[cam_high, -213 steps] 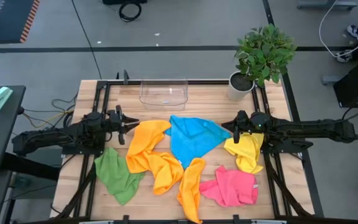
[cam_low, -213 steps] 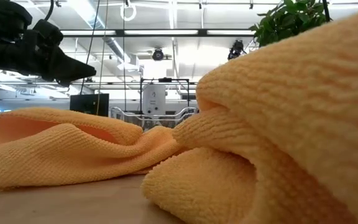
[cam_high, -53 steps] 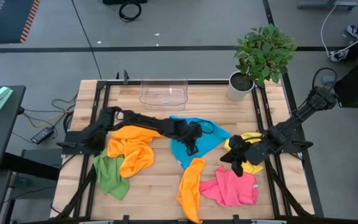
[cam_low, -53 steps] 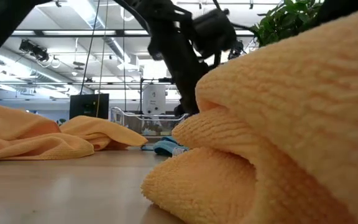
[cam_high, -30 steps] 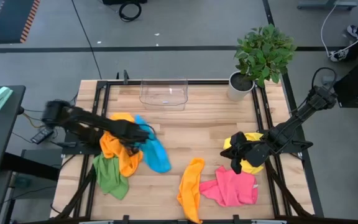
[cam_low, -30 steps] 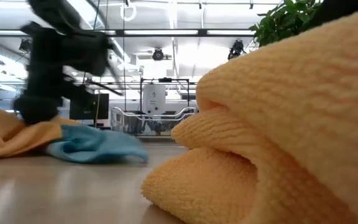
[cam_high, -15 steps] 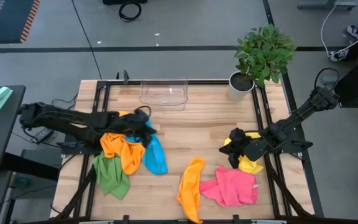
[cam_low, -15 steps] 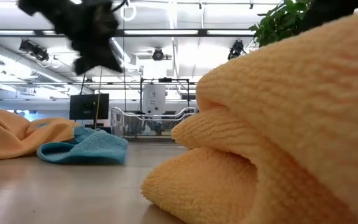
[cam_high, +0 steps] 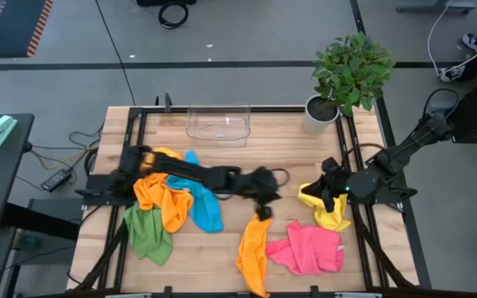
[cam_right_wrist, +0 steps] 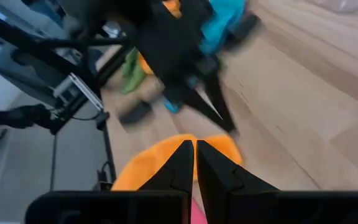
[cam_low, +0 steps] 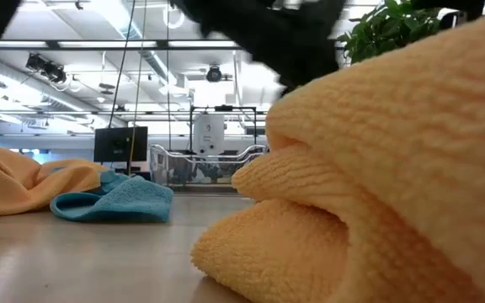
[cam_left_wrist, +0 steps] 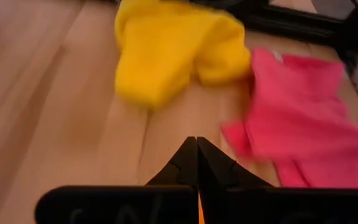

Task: Fold microfiber towels
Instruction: Move the microfiber towels to the left of the table

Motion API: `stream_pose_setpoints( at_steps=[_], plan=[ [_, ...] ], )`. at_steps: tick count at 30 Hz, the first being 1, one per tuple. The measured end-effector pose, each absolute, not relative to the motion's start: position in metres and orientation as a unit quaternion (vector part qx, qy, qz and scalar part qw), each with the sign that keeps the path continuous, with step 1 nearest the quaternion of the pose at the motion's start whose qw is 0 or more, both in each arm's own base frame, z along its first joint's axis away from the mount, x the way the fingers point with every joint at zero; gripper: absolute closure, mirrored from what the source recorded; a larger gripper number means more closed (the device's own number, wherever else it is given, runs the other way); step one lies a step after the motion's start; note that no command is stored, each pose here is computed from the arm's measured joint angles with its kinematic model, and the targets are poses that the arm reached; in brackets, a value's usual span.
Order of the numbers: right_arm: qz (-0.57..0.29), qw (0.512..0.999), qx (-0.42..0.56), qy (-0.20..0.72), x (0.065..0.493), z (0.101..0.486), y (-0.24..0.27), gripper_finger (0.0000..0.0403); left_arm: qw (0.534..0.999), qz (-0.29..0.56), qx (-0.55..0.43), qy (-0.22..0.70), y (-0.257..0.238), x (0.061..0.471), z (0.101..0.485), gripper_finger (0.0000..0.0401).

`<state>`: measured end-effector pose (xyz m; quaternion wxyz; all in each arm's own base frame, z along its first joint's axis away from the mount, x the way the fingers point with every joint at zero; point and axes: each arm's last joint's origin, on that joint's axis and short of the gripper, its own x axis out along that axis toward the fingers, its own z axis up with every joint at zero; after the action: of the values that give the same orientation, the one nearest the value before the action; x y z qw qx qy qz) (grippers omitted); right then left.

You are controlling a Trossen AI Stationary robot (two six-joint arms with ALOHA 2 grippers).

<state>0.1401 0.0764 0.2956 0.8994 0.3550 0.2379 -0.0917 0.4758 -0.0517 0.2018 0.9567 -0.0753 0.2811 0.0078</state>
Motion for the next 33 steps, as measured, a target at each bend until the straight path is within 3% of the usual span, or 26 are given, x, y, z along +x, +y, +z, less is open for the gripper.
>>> stream_pose_setpoints(
  at_steps=[7,17,25,29,33],
  plan=[
    [-0.075,0.908,0.361,0.2,0.127,0.308,0.067,0.0376,0.966,0.02,-0.061,0.249,-0.047,0.542,0.168,0.0397],
    [-0.069,0.913,0.365,0.171,0.118,0.315,0.06,0.0376,0.972,0.027,-0.08,0.22,-0.034,0.592,0.131,0.0396],
    [-0.057,0.912,0.368,0.174,0.118,0.316,0.061,0.0376,0.936,0.052,-0.077,0.338,-0.016,0.587,0.104,0.0395],
    [-0.055,0.916,0.357,0.174,0.118,0.316,0.061,0.0376,0.897,0.067,-0.078,0.429,-0.012,0.569,0.119,0.0398],
    [-0.053,0.921,0.344,0.176,0.118,0.316,0.061,0.0376,0.866,0.117,0.004,0.486,-0.015,0.55,0.142,0.0397]
  ],
)
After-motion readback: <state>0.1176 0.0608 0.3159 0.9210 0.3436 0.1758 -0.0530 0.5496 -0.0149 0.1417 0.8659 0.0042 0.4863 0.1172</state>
